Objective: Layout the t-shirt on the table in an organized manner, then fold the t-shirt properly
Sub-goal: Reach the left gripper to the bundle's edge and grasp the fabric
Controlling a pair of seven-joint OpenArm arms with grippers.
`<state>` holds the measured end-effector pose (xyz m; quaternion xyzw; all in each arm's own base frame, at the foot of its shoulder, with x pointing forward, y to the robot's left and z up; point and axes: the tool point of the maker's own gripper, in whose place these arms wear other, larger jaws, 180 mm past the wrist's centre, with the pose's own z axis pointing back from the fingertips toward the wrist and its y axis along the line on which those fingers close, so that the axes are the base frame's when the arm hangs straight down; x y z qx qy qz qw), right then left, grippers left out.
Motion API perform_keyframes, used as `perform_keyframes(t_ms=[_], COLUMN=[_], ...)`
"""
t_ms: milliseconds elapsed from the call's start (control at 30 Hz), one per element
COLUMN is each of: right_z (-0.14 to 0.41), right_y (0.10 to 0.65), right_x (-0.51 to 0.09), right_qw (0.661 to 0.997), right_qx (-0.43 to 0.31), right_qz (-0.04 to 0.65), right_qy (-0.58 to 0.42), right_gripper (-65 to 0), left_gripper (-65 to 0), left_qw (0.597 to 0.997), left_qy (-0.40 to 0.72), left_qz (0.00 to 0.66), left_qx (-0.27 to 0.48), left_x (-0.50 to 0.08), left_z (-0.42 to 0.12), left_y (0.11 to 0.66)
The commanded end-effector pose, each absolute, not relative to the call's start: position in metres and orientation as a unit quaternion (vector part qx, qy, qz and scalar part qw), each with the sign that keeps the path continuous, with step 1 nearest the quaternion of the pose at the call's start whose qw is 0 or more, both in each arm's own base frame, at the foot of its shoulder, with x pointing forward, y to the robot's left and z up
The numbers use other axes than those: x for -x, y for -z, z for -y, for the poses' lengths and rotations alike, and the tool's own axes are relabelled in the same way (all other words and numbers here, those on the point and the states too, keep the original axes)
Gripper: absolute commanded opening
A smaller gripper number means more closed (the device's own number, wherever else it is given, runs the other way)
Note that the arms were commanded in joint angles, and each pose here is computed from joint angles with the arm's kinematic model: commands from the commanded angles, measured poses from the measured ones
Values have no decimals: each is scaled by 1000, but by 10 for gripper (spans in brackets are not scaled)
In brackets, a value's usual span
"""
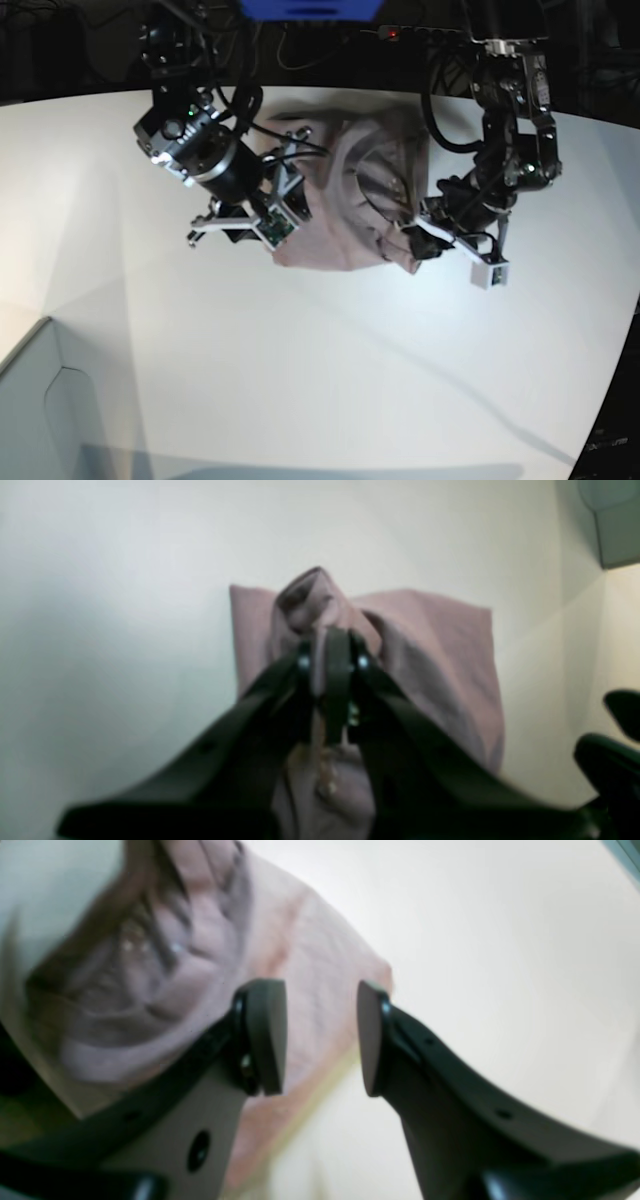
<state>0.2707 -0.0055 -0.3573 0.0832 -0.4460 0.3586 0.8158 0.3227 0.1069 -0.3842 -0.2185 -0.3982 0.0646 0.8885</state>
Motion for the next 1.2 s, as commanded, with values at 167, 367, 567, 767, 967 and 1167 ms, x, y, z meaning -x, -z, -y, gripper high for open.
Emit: perform_keyframes(t_ms=[167, 367, 567, 767, 967, 1167], right_z=[0, 0, -1, -1, -1, -1], right_y=[343, 343, 343, 344, 344, 342], right_x=[-278, -277, -277, -276, -276, -278], right_qw=[802, 803, 803, 803, 803, 802], right_qx=[-92, -93, -93, -94, -94, -93], right_qz=[473, 471, 471, 471, 471, 473], right_qy=[-353, -353, -354, -354, -354, -354], right_gripper=[-431, -432, -432, -432, -432, -432], left_gripper=[-650, -650, -622, -329, -159, -155], left_qw=[874, 870, 883, 886, 873, 882], left_qy=[-65, -116, -146, -155, -171, -177], left_qz=[431, 438, 399, 387, 422, 401], left_qx=[214, 194, 201, 204, 178, 171], left_x=[-336, -339, -345, -344, -331, -298], left_z=[-119, -155, -162, -162, -191, -188], left_y=[366, 369, 400, 411, 385, 398])
